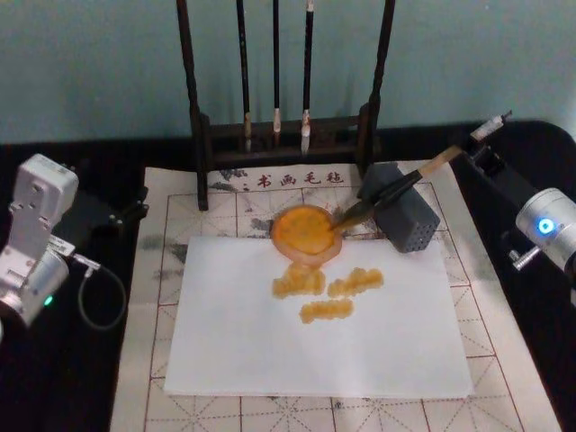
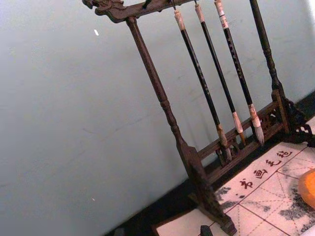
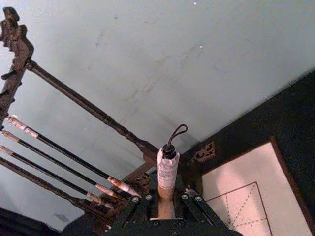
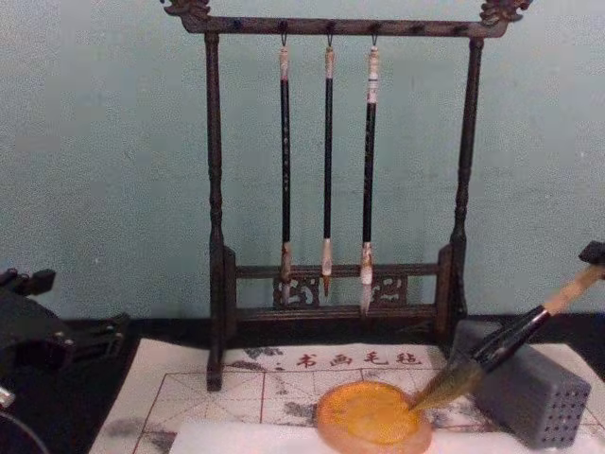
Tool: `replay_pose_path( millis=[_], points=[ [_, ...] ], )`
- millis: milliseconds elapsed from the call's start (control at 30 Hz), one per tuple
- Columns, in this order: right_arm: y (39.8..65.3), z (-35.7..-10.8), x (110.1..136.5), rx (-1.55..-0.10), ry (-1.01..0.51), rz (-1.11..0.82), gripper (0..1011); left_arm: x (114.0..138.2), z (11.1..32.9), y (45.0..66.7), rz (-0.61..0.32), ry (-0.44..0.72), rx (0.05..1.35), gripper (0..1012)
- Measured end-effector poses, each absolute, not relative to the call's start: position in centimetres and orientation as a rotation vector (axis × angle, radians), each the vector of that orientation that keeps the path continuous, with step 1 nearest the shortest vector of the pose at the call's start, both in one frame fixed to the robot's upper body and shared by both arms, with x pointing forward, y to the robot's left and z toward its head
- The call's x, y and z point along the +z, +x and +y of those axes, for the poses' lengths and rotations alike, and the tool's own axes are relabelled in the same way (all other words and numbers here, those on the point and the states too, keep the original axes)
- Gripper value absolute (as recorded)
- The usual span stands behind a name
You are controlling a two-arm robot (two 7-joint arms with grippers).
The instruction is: Pick up the brush from the inkstone, write on the paper, then place the brush back to its original position.
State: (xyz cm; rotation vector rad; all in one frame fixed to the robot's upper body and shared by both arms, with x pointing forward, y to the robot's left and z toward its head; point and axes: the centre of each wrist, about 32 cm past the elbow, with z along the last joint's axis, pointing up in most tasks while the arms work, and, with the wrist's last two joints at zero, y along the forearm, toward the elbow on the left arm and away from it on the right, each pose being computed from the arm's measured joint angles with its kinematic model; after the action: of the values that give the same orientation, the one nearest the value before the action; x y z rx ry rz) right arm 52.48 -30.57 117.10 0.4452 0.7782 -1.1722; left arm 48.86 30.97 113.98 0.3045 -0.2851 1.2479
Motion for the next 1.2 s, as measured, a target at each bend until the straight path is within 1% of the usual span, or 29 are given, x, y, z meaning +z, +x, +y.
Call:
replay_pose_path(
  millis=[467,800,1200],
  points=[
    [52.5,-30.2,117.8,-1.146,0.450,0.762,181,114.0,31.0,48.9,-0.285,0.304,1.248,1001],
    [52.0,-29.7,118.4,-1.107,0.445,0.742,181,114.0,31.0,48.9,-0.285,0.305,1.248,1001],
    [50.7,-29.5,118.7,-1.040,0.371,0.669,181,114.0,31.0,48.9,-0.285,0.304,1.248,1001]
  ],
)
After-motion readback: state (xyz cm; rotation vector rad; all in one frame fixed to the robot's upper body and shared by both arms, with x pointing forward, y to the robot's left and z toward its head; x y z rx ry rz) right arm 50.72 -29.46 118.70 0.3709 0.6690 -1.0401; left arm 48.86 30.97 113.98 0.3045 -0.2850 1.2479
